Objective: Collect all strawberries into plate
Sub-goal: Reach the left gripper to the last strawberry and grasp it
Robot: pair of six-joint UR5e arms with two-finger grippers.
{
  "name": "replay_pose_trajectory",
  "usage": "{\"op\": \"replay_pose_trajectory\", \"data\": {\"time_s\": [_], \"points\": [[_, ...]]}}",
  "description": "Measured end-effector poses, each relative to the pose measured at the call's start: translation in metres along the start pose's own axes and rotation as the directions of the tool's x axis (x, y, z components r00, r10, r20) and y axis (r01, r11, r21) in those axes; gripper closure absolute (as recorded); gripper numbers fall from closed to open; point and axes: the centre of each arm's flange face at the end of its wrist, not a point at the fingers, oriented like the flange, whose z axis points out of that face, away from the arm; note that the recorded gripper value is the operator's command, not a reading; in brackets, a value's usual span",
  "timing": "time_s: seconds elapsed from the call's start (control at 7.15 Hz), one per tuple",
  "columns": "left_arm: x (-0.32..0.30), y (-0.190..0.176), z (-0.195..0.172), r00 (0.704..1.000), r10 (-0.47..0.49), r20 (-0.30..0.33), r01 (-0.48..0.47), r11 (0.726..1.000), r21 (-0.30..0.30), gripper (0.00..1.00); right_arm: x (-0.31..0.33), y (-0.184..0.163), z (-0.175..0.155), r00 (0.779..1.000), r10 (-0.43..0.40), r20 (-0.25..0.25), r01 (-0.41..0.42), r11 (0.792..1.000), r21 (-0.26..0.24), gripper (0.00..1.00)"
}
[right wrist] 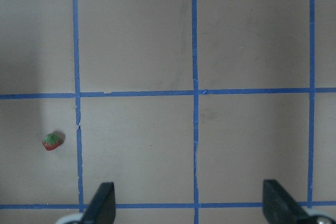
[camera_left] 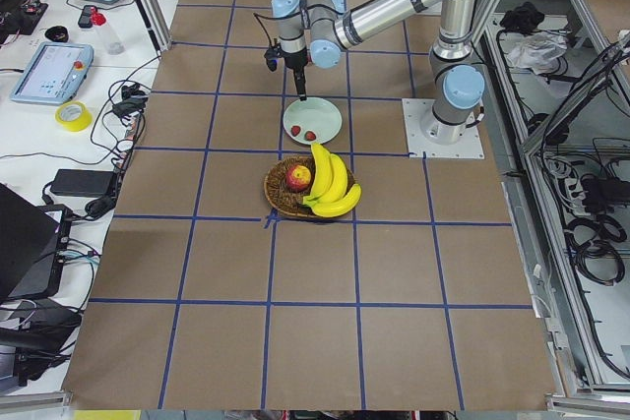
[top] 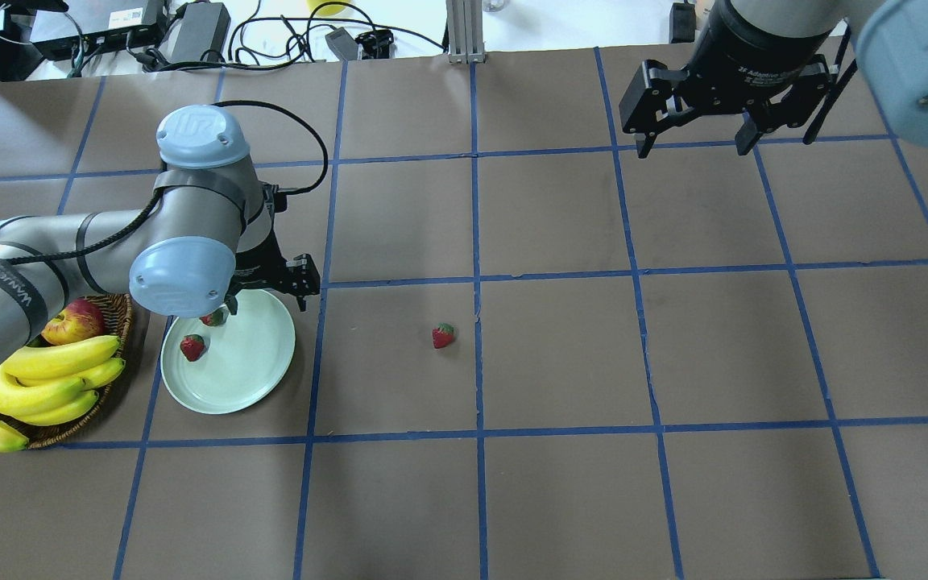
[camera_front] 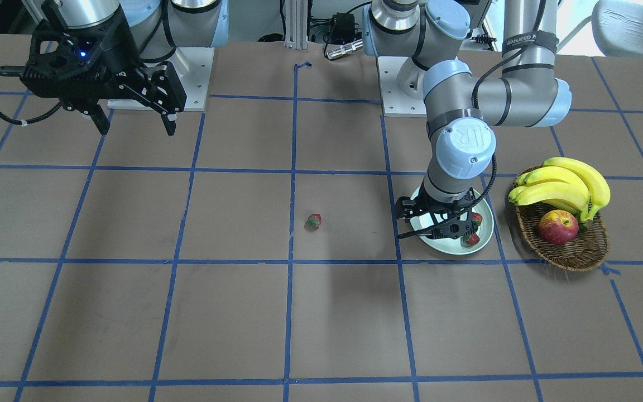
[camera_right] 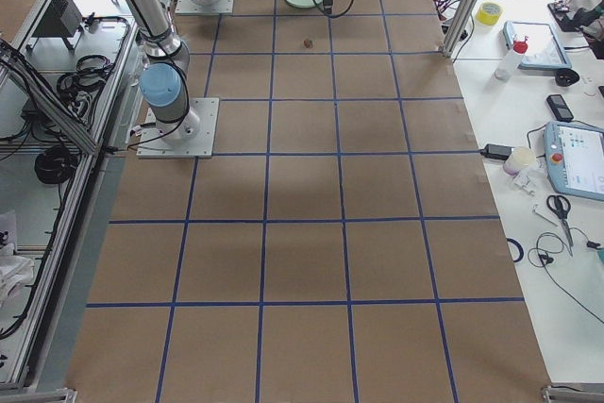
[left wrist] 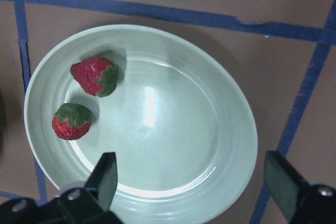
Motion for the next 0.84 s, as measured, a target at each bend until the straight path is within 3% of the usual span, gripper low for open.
{"op": "replay_pose_trajectory", "data": {"time_s": [0.42, 0.84], "points": [[0.097, 0.023, -0.030, 0.989, -0.007, -0.146, 0.012, 0.999, 0.032, 0.00, 0.000, 0.000, 0.000, 1.000, -0.001, 0.000, 0.001, 1.000, 0.000, 0.00], [0.133, 0.027, -0.024, 0.983, 0.011, -0.183, 0.001, 0.998, 0.065, 0.00, 0.000, 0.000, 0.000, 1.000, 0.000, 0.000, 0.000, 1.000, -0.002, 0.00]]}}
